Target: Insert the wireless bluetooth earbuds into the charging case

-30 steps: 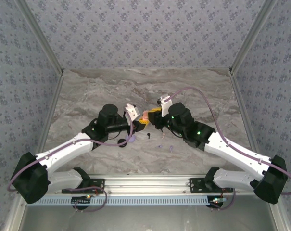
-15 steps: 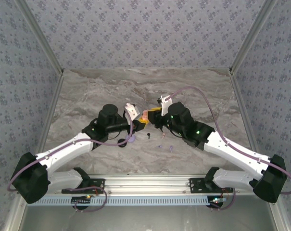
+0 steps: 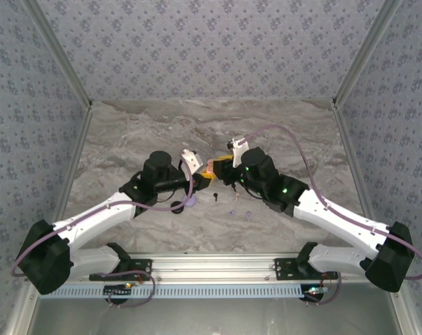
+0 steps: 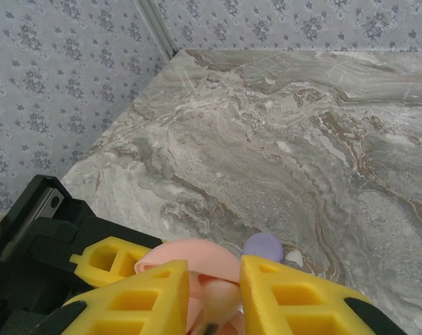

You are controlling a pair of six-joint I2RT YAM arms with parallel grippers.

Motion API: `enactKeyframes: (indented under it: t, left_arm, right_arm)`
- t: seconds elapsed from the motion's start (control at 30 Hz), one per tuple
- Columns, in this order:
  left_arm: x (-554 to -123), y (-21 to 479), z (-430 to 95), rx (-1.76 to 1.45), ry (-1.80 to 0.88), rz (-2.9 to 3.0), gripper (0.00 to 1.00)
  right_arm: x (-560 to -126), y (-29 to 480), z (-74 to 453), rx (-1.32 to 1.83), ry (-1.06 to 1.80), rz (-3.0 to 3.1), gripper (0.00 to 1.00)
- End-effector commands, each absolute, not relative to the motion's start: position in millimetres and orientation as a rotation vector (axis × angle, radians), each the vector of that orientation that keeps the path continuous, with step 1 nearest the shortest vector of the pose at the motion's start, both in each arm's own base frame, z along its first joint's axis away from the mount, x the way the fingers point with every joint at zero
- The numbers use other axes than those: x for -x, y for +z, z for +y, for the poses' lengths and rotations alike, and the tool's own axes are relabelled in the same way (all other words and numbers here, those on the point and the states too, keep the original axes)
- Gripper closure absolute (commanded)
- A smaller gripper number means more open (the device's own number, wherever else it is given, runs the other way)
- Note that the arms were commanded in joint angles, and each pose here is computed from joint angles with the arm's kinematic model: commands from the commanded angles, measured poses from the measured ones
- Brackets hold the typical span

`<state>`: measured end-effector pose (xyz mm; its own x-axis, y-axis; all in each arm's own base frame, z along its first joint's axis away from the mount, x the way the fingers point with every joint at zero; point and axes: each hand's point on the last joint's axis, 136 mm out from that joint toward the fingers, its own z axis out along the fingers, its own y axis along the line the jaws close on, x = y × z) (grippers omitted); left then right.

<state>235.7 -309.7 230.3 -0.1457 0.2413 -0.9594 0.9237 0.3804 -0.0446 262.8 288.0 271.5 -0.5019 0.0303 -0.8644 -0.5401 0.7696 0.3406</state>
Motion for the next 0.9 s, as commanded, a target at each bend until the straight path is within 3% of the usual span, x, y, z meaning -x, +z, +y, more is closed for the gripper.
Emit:
enactKeyframes:
  t: [0.0,0.4,0.7,0.87]
  left_arm:
    - [-239,271,-316,-1.019,-0.856,1.480,0.85]
    - [-239,267,-316,-1.019,-0.850,1.471,0.82]
    - [-242,262,-318,-1.013,-0.837,1.448,0.83]
    - [-242,264,-319,-1.013,-0.843,1.423,0.83]
  right_arm:
    - [-254,257,291,0.428,0.724,2.062,0.71]
    - [-255,295,287,0.443,0.784,1.992,0.54]
    - [-248,348,273,0.429,0.977,1.878,0.26]
    - [-251,362,255,0.393,1.005,1.864,0.18]
